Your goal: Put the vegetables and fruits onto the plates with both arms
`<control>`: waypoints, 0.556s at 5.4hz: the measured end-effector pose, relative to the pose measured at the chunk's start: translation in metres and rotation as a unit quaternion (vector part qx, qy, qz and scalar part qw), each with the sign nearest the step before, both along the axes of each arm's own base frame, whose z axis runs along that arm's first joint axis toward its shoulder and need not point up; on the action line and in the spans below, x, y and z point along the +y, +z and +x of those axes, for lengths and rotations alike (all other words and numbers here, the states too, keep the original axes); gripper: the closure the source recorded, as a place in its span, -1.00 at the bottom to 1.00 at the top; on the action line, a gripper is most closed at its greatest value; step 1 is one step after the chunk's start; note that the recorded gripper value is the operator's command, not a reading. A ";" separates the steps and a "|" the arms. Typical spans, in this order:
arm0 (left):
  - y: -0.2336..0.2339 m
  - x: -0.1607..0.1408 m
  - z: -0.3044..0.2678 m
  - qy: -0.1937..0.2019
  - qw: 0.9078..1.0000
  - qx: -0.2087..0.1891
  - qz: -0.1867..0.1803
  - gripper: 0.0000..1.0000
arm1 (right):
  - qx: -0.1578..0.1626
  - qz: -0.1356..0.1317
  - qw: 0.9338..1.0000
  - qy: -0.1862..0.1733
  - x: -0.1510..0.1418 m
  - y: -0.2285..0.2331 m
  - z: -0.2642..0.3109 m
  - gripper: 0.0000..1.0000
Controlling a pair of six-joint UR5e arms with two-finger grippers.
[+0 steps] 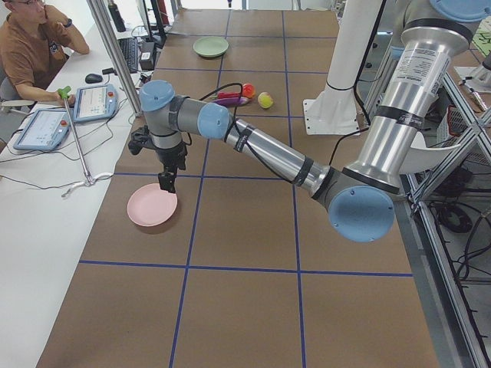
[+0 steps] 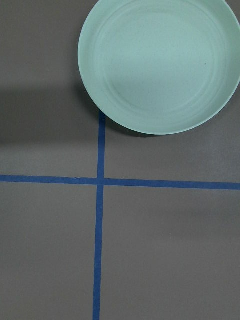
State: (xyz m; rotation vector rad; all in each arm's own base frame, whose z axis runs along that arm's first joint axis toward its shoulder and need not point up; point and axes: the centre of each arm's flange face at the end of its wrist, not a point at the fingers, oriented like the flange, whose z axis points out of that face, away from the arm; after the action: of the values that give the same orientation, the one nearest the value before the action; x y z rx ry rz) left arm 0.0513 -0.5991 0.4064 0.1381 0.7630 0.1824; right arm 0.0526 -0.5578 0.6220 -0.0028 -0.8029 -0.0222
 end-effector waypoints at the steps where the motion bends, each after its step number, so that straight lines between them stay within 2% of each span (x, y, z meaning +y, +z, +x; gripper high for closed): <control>1: -0.025 0.002 0.045 0.007 1.000 0.008 -0.005 -1.00 | 0.000 0.002 1.000 0.000 -0.002 -0.002 0.000 -1.00; 3: -0.098 -0.004 0.156 0.022 0.999 0.035 -0.011 -1.00 | -0.001 0.003 1.000 -0.001 -0.004 -0.004 0.000 -1.00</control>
State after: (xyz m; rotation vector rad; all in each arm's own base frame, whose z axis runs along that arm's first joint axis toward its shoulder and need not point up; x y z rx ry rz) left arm 0.2071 -0.6032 0.3088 0.1068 0.8381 0.2119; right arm 0.0521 -0.5615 0.6180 0.0027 -0.8046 -0.0257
